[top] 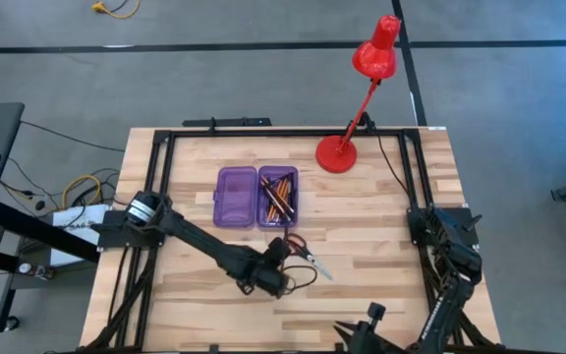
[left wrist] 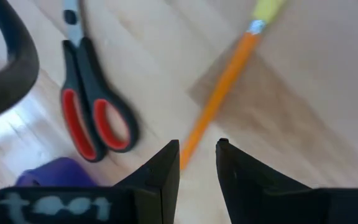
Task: Pick & place school supplies into a supply box
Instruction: Put the orange pencil into the violet supply box
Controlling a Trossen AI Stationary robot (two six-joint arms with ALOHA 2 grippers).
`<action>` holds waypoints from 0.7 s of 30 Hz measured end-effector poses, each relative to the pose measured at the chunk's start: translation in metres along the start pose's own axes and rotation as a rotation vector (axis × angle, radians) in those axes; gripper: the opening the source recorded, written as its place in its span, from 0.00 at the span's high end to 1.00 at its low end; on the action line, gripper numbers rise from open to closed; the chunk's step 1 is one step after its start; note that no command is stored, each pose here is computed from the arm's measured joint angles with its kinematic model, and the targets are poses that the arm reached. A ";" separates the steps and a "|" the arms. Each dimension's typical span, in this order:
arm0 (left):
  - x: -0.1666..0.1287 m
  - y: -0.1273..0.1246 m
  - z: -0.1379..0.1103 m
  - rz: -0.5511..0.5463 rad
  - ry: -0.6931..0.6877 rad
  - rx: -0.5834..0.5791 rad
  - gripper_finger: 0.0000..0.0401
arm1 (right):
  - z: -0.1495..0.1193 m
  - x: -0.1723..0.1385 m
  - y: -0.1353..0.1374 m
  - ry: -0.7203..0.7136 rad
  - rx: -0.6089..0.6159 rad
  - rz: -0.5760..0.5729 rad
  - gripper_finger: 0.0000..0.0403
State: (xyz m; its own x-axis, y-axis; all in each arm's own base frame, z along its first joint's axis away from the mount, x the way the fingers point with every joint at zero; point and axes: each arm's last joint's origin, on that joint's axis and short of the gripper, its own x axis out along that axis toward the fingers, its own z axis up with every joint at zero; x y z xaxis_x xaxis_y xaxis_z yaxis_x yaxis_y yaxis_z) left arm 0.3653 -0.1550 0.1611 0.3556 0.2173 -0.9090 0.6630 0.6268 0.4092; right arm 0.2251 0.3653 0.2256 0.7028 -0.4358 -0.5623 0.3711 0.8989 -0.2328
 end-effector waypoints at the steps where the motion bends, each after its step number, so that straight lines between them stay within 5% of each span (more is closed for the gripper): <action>1: 0.001 0.003 -0.001 0.003 -0.002 0.005 0.76 | 0.000 -0.001 0.000 0.000 -0.001 0.001 0.90; 21: 0.017 0.020 -0.008 -0.124 -0.142 0.125 0.76 | 0.000 0.000 0.000 0.000 -0.002 0.001 0.90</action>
State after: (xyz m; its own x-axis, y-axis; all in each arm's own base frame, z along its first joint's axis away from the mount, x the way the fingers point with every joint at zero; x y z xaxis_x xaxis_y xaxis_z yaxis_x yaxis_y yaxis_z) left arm 0.3794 -0.1322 0.1532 0.3497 0.0312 -0.9363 0.7810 0.5423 0.3098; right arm 0.2245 0.3656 0.2255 0.7030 -0.4351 -0.5625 0.3696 0.8993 -0.2338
